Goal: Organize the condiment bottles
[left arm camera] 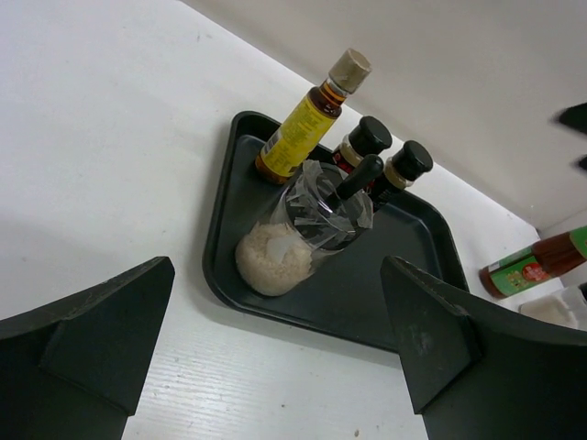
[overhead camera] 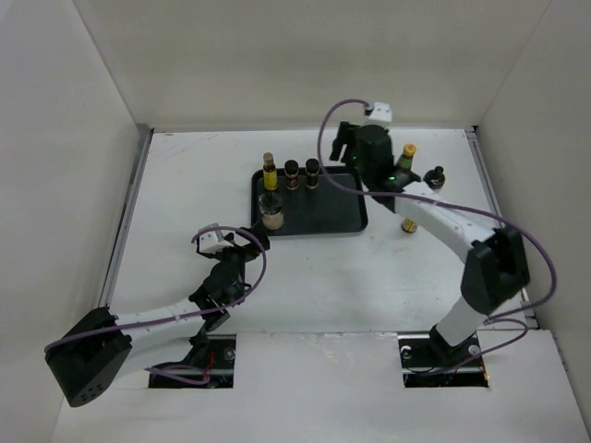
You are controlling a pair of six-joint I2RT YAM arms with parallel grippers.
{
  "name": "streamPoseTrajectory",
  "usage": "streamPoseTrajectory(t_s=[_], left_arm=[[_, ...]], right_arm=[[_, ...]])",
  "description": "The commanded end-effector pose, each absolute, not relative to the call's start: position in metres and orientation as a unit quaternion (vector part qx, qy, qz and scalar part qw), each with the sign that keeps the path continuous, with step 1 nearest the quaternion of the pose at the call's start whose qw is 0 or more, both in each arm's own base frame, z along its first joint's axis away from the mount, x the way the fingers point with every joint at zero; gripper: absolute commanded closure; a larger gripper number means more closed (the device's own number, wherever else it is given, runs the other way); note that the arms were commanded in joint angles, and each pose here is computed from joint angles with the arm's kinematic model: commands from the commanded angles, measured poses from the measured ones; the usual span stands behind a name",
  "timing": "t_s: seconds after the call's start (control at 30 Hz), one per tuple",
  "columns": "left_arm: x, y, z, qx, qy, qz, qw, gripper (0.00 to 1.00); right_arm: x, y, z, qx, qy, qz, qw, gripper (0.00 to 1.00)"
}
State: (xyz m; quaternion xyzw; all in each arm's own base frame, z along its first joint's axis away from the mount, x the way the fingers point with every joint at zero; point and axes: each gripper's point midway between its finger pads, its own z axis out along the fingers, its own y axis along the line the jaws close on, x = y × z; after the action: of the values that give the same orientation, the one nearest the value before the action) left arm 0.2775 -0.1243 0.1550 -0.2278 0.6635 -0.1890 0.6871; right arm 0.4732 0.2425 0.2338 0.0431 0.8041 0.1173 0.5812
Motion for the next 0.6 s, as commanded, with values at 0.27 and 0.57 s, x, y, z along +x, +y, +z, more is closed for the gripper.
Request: streamPoseTrajectory(t_s=[0.27,0.57], left_arm=[[0.281,-0.133,0.165,-0.235,0.651,-0.219,0.688,0.0],[0.283,-0.136,0.163,-0.232,0.655,-0.218,0.685,0.0]], right_arm=[[0.486,0.052,0.273,0.157,0.77,-0.032,0.618,0.17],[0.509,0.037,0.227,0.157,0.799,-0.044,0.579,0.24]])
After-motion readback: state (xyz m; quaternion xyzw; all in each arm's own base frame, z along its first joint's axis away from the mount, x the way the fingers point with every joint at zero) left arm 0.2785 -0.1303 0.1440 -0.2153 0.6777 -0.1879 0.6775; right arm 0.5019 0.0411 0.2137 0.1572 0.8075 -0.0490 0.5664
